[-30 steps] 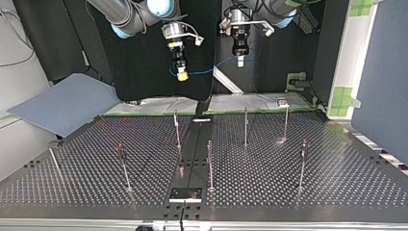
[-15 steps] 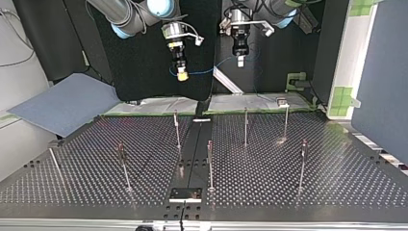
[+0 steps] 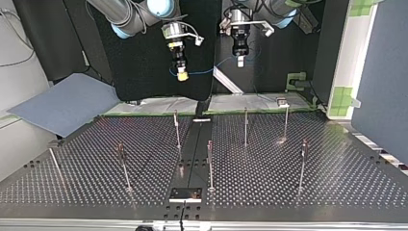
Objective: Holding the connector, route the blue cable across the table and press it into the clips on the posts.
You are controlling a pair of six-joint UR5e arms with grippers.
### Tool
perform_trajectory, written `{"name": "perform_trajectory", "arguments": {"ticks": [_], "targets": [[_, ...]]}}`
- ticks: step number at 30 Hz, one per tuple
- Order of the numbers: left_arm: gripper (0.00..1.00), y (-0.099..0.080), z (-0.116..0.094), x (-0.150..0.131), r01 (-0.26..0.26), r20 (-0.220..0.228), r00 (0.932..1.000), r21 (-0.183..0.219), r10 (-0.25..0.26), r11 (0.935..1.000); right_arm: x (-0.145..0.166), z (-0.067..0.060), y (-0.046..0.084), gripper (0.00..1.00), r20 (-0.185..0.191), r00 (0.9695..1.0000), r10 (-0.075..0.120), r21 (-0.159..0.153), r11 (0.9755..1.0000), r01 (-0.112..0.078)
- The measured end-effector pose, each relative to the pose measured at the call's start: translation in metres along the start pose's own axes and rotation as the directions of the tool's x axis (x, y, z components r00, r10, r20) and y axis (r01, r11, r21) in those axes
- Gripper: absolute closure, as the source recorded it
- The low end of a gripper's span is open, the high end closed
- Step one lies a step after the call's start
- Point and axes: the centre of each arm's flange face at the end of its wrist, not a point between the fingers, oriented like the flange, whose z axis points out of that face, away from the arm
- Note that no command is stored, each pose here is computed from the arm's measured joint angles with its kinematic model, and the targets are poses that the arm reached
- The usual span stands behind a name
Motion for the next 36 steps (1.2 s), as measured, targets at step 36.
{"name": "perform_trajectory", "arguments": {"ticks": [36], "targets": [[1.00,0.013,0.012,-0.016,-0.086,-0.022,0.9961,-0.017,0.085,0.9962,-0.004,0.004,0.008,1.00,0.056,0.9969,-0.054,-0.022,0.9982,0.056]]}}
